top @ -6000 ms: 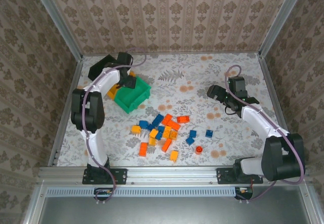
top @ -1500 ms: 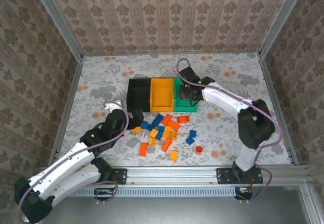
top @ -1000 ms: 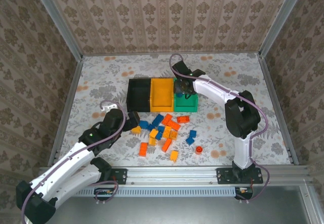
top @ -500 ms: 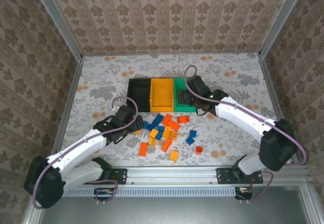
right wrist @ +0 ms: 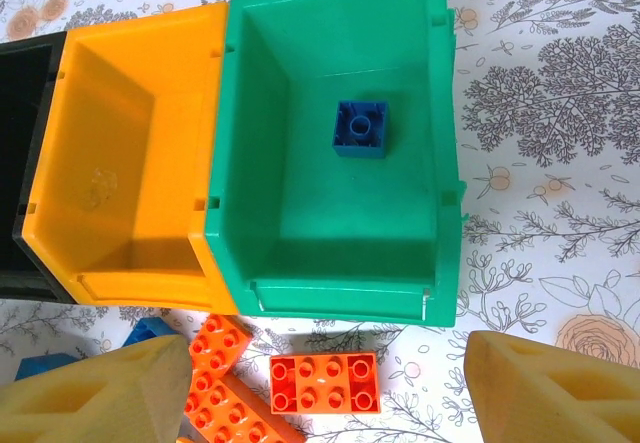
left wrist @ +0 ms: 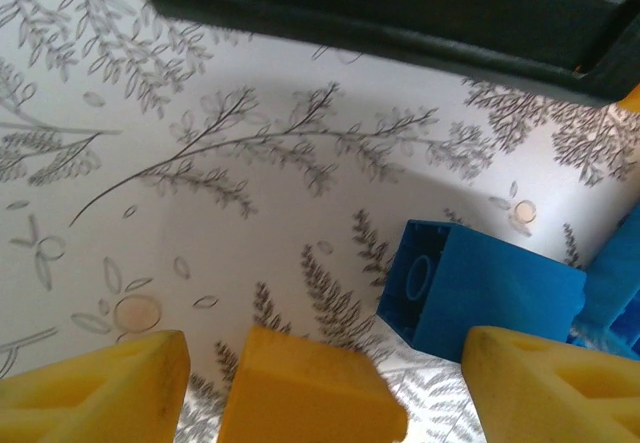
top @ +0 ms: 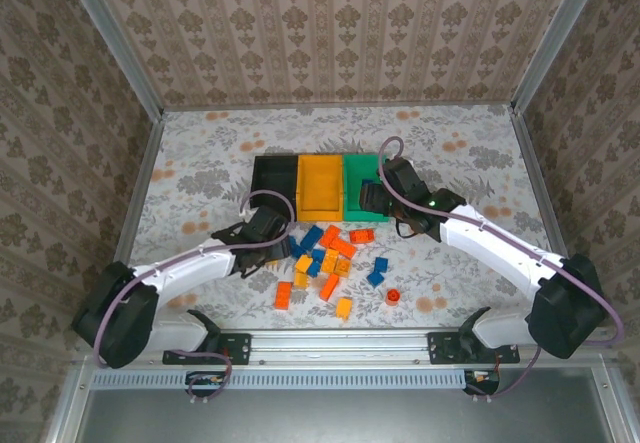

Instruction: Sort the legos into containers by color

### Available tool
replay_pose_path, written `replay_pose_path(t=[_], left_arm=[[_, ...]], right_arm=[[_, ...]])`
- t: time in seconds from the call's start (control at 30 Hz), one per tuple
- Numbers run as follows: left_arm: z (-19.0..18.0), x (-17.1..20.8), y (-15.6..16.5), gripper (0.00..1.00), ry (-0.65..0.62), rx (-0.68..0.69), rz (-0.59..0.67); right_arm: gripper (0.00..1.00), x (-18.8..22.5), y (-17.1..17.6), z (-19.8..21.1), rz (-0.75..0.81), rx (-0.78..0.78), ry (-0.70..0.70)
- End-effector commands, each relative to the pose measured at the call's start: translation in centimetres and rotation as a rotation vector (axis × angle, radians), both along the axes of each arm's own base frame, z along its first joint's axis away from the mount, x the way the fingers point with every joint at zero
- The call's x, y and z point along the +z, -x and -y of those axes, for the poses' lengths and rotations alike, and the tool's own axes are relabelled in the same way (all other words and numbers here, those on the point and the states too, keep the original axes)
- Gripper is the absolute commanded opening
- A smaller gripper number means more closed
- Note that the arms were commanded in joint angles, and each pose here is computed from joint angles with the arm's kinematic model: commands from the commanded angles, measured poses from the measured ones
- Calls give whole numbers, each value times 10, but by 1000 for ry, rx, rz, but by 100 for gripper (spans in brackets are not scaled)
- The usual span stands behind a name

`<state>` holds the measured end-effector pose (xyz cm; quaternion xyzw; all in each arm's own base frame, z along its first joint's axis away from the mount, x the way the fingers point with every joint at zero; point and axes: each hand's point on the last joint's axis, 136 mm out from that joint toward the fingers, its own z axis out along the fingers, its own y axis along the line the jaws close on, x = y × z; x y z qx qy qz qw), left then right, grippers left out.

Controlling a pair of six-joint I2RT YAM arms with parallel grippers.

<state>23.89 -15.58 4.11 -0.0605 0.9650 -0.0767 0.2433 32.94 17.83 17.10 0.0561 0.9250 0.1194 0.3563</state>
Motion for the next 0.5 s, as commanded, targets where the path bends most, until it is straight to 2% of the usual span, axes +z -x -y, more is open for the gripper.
replay_pose_path(t=[0.0,0.1,0.17,0.37,0.47], left_arm=[[-9,-17,7,73,-87,-23,-45],[-10,-20,10,70,-100,-16,-63],[-9,-16,12,73,-107,-23,-51],[6,30,12,78,-109,-85,50],[1,36,16,80,-119,-82,52]], right_arm=[[74,9,-1,8,33,-40,-1],[75,10,0,10,38,-45,-1],[75,10,0,10,38,-45,0],[75,10,0,9,39,-46,-4],[75,9,0,9,40,-46,-5]])
